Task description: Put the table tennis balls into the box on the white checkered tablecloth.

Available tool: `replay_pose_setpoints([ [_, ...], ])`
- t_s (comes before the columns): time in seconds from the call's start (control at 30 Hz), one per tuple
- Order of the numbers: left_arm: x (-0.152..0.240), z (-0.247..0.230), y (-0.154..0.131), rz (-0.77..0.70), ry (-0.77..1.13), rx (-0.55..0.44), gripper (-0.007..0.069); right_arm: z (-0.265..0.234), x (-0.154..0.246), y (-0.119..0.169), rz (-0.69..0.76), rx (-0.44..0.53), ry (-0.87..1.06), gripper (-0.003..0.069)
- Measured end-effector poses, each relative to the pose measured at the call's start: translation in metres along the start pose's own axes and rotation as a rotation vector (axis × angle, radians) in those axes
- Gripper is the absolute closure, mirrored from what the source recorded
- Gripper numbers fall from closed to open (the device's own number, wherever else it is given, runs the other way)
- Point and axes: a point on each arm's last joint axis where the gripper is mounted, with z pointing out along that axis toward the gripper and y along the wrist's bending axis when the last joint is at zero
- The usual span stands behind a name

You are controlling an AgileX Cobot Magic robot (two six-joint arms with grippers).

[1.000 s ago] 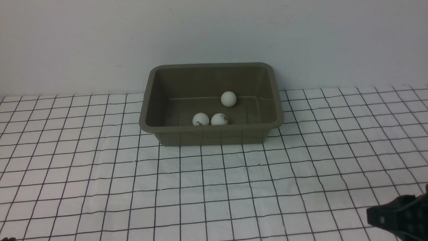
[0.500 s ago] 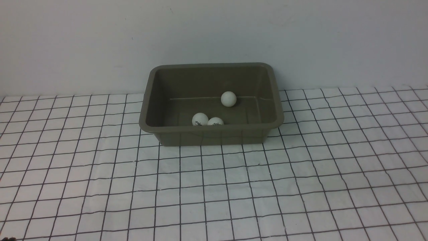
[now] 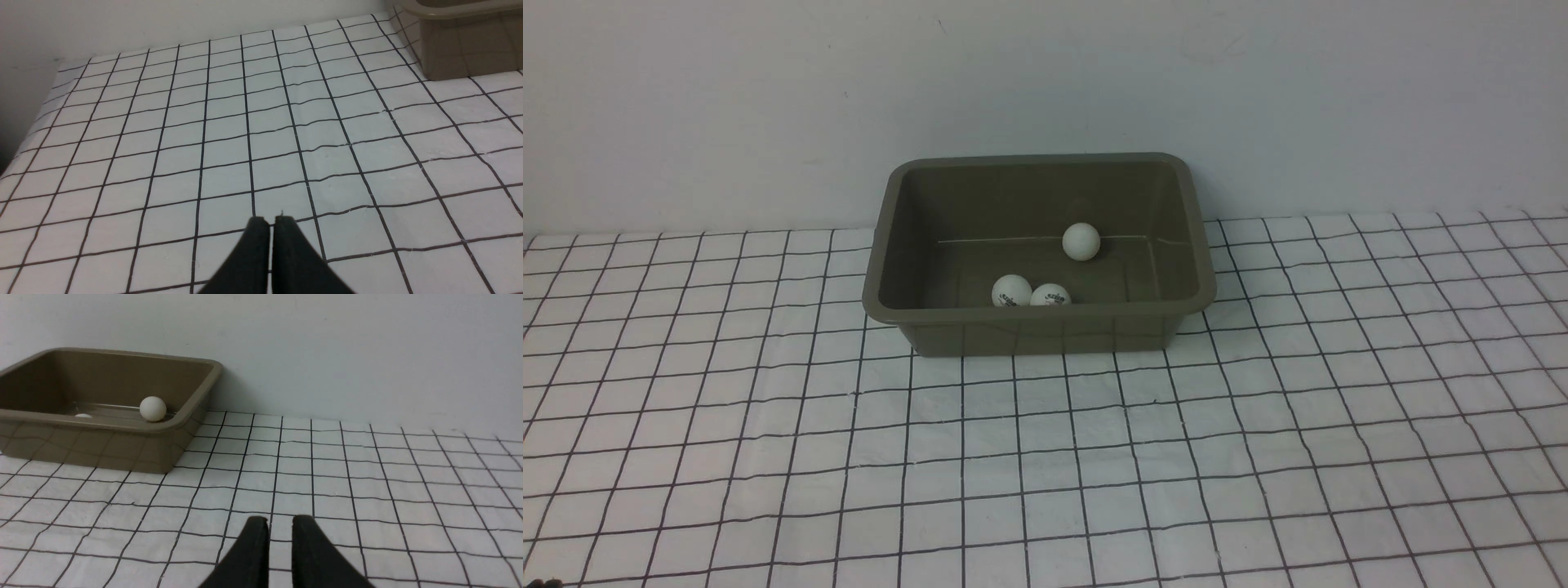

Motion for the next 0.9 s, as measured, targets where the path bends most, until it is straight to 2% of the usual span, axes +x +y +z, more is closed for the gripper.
replay_pose_setpoints([
  [0.37,0.0,0.0,0.0,0.0,0.0,0.0,0.0629,0.009,0.042,0.001,0.029,0.001,0.038,0.0578],
  [0.9,0.0,0.0,0.0,0.0,0.0,0.0,0.0629,0.01,0.05,0.002,0.023,-0.007,0.092,0.0578],
])
